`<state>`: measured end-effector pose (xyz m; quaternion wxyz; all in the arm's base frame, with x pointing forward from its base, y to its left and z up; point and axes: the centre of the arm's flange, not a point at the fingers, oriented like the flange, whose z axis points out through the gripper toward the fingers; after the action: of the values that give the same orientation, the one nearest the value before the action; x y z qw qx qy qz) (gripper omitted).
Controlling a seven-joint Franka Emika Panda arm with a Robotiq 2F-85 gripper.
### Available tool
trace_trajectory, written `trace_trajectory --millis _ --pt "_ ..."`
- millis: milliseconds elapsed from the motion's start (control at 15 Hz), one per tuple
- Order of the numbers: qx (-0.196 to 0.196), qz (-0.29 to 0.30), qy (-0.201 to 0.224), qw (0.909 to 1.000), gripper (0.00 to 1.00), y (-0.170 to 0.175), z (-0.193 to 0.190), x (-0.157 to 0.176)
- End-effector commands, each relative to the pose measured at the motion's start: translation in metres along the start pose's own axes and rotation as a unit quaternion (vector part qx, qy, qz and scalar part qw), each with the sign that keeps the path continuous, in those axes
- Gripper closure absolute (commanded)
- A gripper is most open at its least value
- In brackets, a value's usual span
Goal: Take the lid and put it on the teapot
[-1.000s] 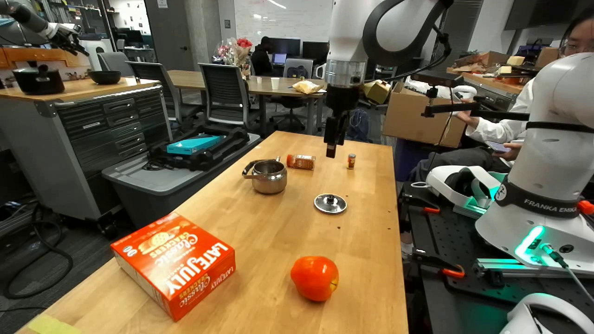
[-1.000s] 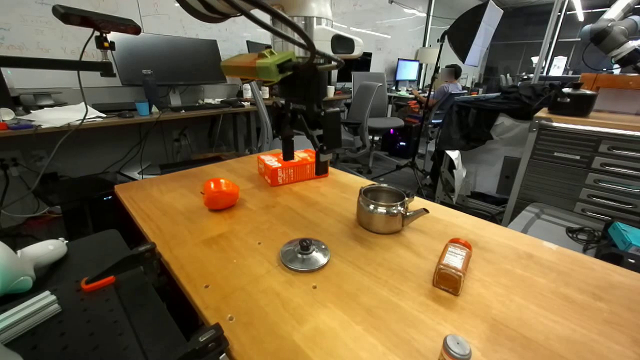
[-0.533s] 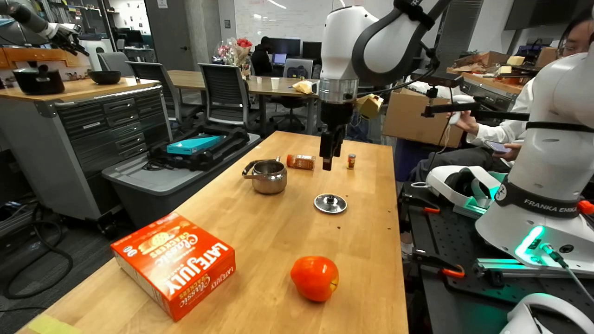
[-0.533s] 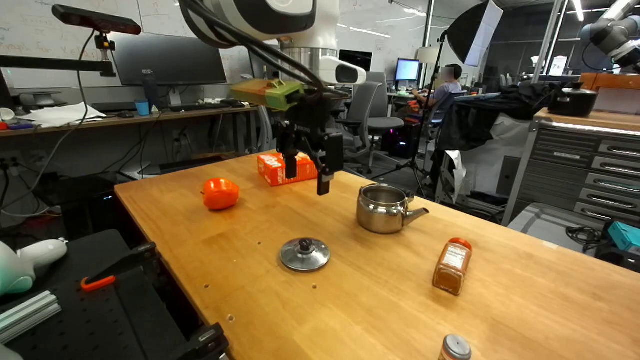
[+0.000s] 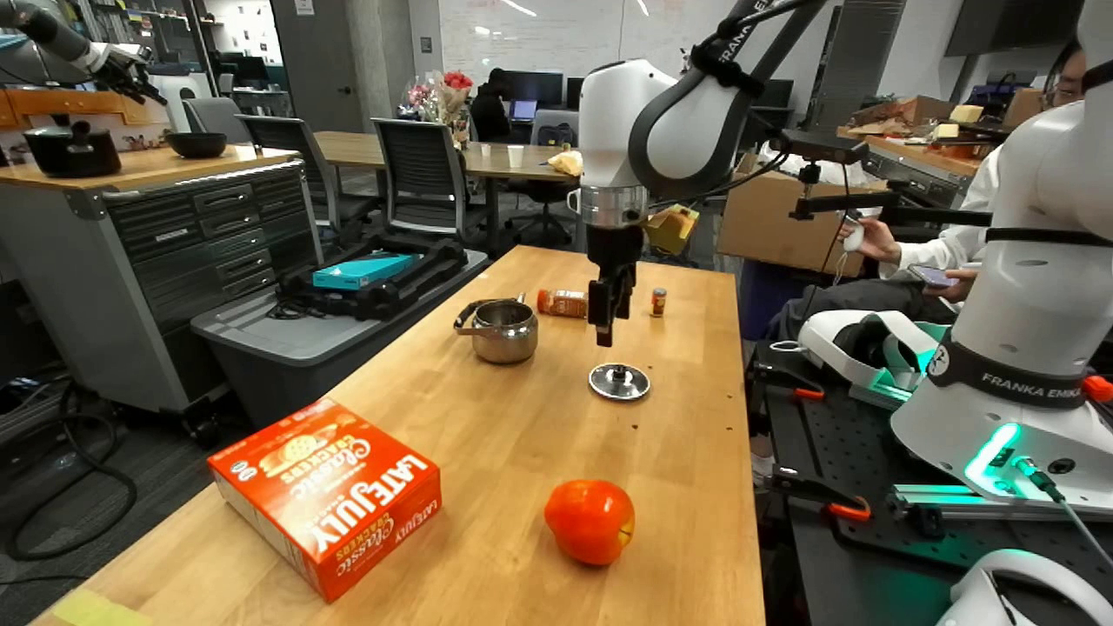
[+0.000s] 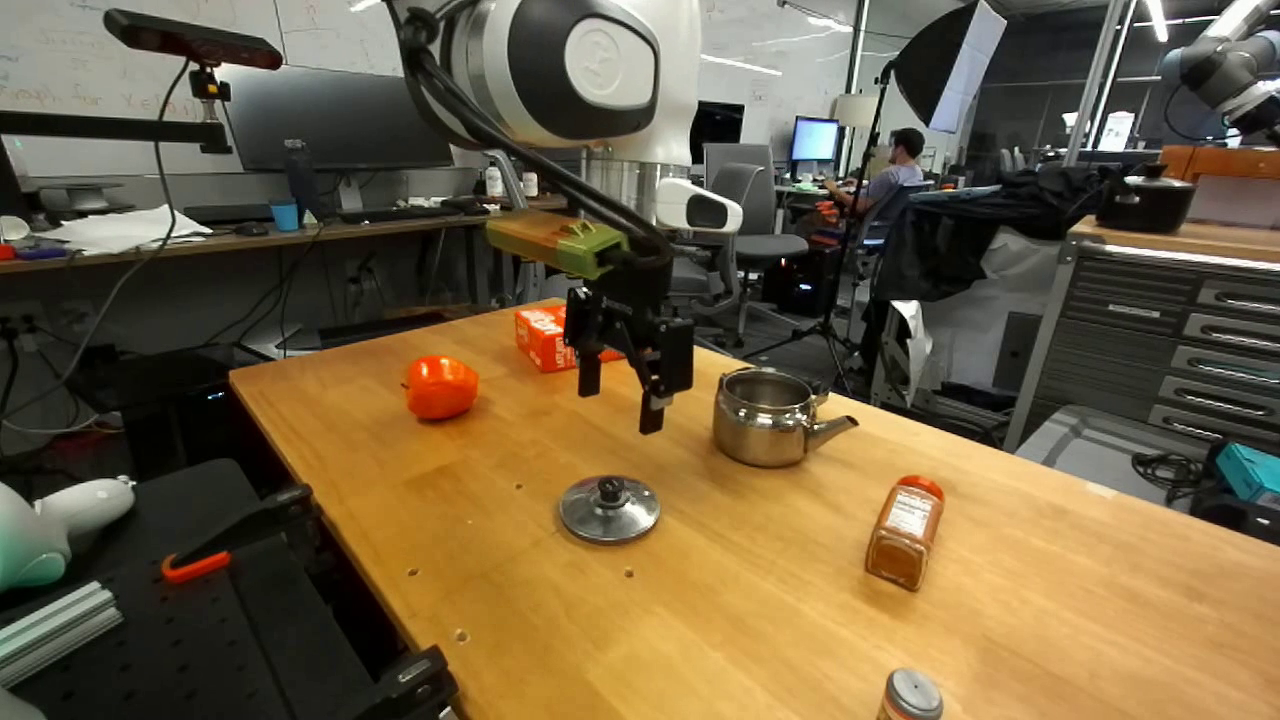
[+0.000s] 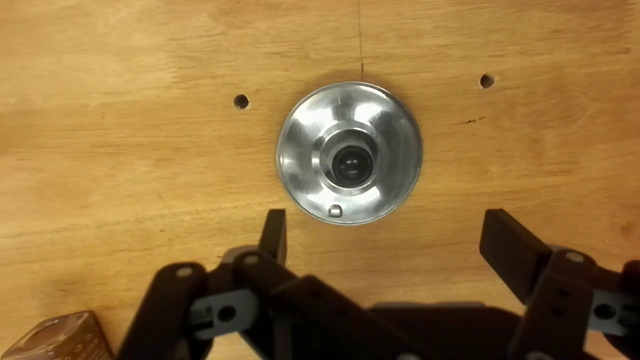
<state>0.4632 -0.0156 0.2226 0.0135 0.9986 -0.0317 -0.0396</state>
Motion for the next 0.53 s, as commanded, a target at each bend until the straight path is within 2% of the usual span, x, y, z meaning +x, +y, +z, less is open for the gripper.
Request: trace_trajectory --millis 0,467 --pt "-0.005 0.011 -0.013 0.9998 0.00 0.000 0.019 0.019" --pt "-0.036 0.012 -0.018 0.9991 0.00 -0.001 0.044 0.004"
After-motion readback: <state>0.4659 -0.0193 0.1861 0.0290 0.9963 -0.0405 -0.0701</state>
